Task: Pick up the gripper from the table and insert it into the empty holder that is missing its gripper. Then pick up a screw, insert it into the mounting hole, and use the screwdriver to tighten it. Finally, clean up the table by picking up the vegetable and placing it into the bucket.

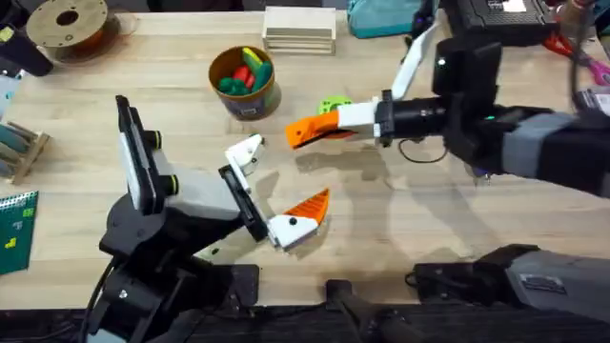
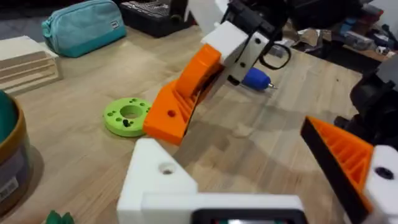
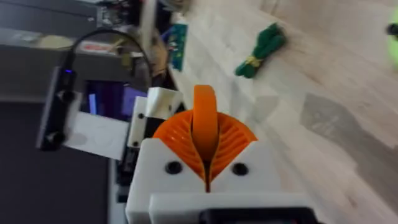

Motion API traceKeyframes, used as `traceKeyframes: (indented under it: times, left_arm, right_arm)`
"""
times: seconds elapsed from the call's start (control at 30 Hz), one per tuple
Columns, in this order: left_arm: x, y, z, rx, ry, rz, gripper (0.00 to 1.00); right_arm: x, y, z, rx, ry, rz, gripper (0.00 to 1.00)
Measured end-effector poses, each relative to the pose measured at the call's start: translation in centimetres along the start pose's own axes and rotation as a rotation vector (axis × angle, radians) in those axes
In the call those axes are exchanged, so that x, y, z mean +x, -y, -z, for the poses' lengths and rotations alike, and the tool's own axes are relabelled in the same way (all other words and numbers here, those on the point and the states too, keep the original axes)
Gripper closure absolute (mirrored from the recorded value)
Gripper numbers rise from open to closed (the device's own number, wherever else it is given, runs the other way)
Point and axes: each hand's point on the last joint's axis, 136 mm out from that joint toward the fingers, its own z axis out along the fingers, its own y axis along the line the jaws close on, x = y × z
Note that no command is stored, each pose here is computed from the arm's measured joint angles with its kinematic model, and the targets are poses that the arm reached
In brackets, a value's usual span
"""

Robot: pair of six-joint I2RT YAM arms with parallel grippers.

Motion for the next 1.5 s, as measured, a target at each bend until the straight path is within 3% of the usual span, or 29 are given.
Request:
traceKeyframes:
  times: [0.2,0.57,1.1,1.5]
  left_arm:
    - [0.0,0.0,0.0,0.000,0.000,0.000,0.014]
    - [0.0,-0.1,0.0,-0.003,0.000,0.003,0.014]
    - [-0.1,-0.5,0.0,-0.026,0.004,0.004,0.013]
    - [-0.2,-0.3,0.0,-0.015,0.008,-0.005,0.014]
  right_arm:
    - [1.0,-0.6,-1.8,-0.089,-0.091,-0.133,0.981]
    - [2.2,-2.0,-3.2,-0.148,-0.169,-0.222,0.982]
    - [1.8,-3.1,-3.7,-0.157,-0.179,-0.251,0.982]
    - [2.9,-3.9,-4.3,-0.172,-0.233,-0.246,0.982]
